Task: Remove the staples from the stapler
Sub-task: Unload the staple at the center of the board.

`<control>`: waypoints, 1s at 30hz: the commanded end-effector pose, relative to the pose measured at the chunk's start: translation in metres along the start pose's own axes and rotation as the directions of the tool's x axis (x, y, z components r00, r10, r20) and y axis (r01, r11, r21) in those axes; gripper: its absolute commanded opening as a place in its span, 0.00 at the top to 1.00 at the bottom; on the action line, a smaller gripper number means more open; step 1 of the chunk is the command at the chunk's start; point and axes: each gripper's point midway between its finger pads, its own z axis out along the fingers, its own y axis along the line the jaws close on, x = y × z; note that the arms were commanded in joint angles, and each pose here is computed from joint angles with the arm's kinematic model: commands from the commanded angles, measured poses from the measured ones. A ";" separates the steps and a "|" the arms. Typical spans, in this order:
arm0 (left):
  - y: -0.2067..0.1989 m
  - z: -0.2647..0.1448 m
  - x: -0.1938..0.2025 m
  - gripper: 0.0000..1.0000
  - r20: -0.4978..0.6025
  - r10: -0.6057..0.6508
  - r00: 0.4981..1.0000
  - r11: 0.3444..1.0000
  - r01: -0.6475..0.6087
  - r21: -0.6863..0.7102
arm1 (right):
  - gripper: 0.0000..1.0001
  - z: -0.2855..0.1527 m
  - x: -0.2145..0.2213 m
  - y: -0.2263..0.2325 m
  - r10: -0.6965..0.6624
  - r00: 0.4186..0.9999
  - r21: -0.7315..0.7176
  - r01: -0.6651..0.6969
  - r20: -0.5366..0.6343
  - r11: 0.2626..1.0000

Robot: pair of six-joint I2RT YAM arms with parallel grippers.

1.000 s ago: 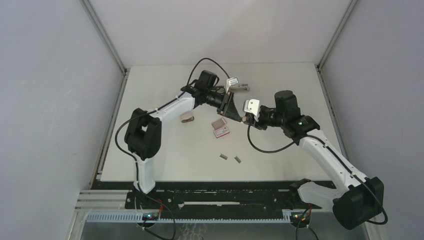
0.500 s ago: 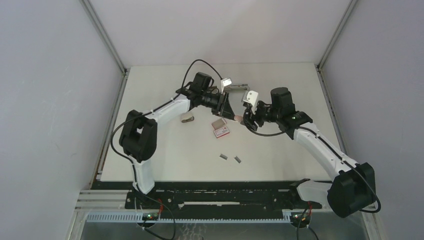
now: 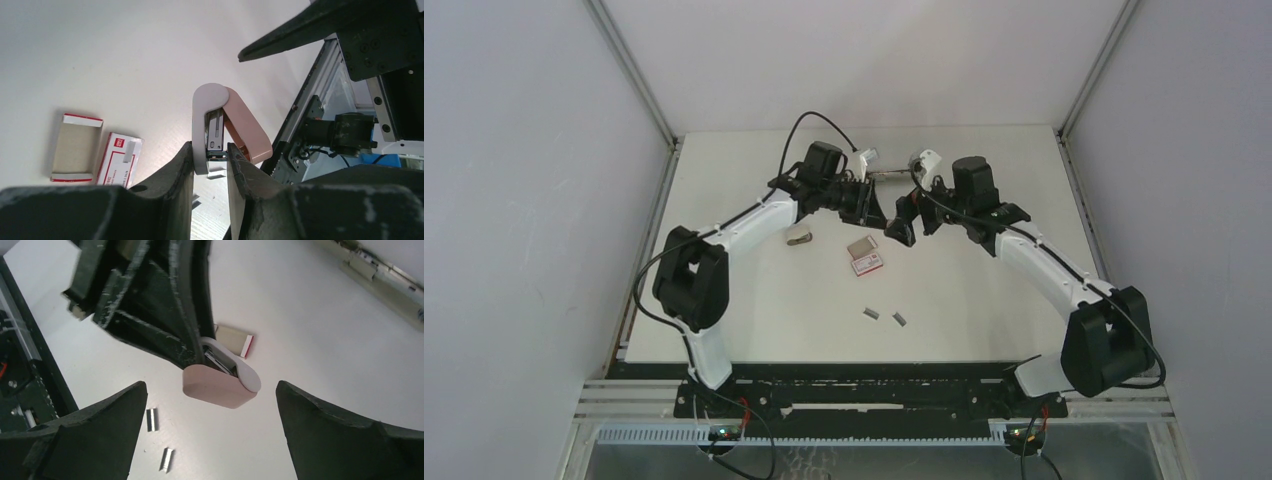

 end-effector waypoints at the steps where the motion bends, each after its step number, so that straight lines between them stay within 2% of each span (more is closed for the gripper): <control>1: -0.010 -0.017 -0.013 0.86 0.070 0.052 0.996 0.998 -0.049 -0.032 | 0.00 0.007 -0.023 -0.010 0.116 0.992 0.068 -0.120 0.056 0.990; 13: -0.010 -0.020 -0.012 0.86 0.081 0.121 0.989 0.988 -0.113 -0.104 | 0.00 0.025 -0.017 -0.027 0.287 0.958 0.080 -0.285 -0.013 0.955; 30: -0.014 -0.030 -0.017 0.87 0.105 0.150 0.983 0.984 -0.138 -0.112 | 0.00 0.011 0.018 -0.054 0.291 0.953 0.173 -0.273 -0.090 0.946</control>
